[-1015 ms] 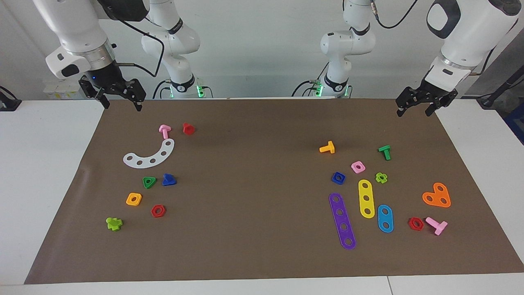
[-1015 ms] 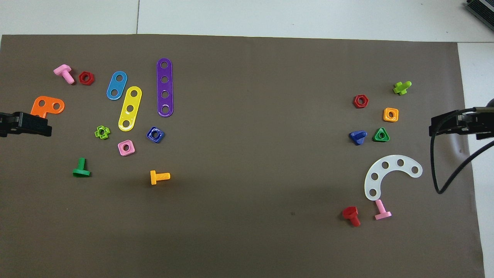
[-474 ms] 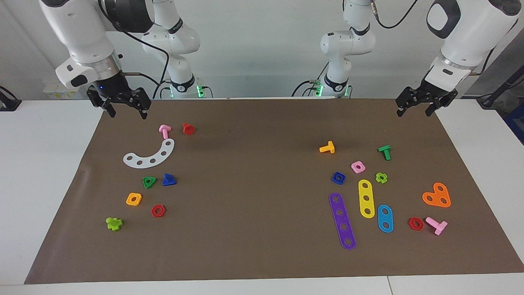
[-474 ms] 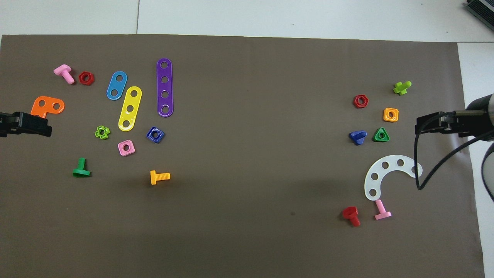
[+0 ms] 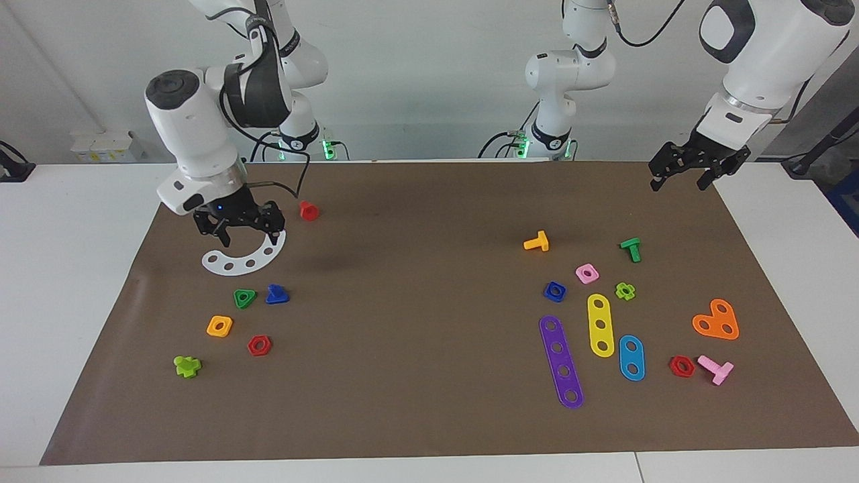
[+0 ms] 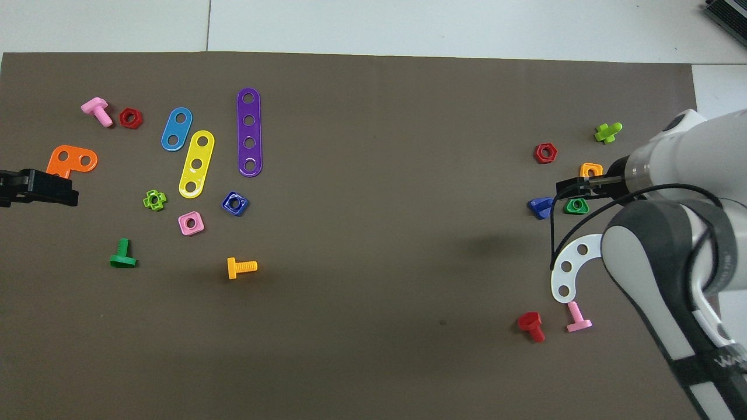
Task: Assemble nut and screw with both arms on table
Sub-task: 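Lower the right gripper and grasp the blue screw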
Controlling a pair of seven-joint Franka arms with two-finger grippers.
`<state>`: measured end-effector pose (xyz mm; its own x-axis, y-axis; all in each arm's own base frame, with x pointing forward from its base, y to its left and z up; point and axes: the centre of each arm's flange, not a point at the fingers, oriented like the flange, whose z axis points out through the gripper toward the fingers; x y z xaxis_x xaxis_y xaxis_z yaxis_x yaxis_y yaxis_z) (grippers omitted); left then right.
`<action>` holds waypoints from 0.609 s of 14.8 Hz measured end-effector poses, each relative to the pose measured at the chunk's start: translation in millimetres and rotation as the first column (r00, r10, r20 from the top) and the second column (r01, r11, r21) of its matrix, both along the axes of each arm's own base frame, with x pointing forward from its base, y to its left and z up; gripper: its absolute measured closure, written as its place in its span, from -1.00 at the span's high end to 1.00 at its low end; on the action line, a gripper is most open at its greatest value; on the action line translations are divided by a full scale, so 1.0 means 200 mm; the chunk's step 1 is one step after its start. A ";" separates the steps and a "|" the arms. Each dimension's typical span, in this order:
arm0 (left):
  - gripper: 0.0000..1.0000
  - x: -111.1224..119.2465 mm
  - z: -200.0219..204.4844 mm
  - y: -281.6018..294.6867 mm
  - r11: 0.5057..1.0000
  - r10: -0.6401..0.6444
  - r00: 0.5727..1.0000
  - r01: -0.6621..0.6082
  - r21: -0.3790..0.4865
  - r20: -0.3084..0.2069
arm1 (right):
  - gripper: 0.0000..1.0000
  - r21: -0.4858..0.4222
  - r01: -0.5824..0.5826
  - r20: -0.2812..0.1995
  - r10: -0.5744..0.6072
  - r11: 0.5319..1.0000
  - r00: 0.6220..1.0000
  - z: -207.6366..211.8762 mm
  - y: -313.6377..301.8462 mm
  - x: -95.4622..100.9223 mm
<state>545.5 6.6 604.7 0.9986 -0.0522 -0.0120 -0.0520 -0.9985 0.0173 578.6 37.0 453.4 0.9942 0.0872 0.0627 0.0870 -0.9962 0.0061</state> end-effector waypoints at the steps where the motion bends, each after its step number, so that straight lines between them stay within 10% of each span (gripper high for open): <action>1: 1.00 0.00 0.00 0.00 1.000 0.000 1.000 0.000 0.000 0.000 | 1.00 0.002 -0.044 0.005 0.044 0.999 0.999 -0.11 0.00 0.03; 9: 1.00 0.00 0.00 0.00 1.000 0.000 1.000 0.000 0.000 0.000 | 0.80 0.000 -0.216 0.013 0.216 0.976 0.976 -0.64 -0.07 0.03</action>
<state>545.5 6.6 604.7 0.9986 -0.0522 -0.0120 -0.0519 -0.9985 0.0173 585.3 23.4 325.9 0.9509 0.3000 0.0758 0.3004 -0.9538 0.0073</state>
